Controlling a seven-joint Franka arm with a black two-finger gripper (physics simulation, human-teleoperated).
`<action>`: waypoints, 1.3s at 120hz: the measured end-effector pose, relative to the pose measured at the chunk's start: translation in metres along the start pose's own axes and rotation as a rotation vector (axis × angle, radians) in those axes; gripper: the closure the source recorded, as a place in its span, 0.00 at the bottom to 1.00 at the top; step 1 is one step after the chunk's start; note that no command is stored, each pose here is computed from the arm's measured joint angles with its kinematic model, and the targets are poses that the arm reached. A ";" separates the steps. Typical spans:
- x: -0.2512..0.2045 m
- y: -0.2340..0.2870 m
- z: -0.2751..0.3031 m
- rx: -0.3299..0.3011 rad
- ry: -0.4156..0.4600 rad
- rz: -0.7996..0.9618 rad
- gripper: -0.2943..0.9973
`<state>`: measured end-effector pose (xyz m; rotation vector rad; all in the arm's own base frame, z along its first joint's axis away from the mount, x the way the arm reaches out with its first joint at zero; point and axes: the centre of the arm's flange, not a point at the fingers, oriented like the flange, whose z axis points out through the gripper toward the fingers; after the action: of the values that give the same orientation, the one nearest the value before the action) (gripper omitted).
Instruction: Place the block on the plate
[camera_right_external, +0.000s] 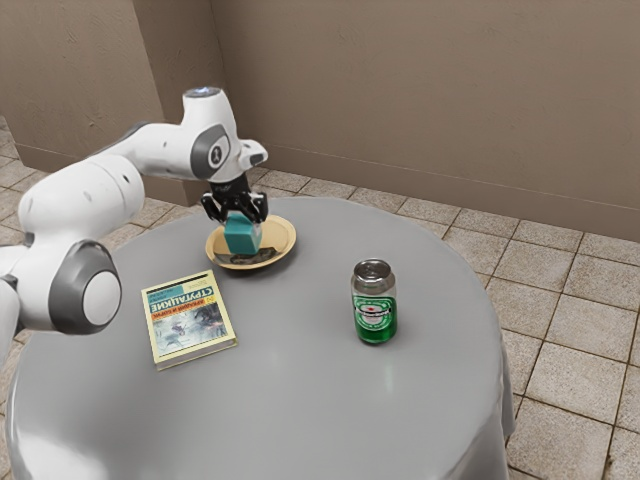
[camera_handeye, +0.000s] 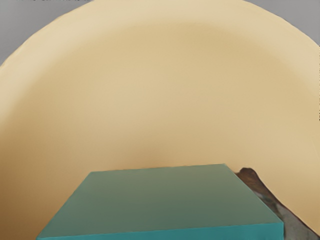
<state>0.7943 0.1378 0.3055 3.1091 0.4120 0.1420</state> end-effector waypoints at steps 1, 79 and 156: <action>0.000 0.000 0.000 0.000 0.000 0.003 0.46; -0.003 0.011 -0.027 -0.007 0.000 0.148 0.24; -0.052 0.024 -0.129 0.055 -0.084 0.225 0.23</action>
<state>0.7387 0.0993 0.4296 3.1922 0.0654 0.0001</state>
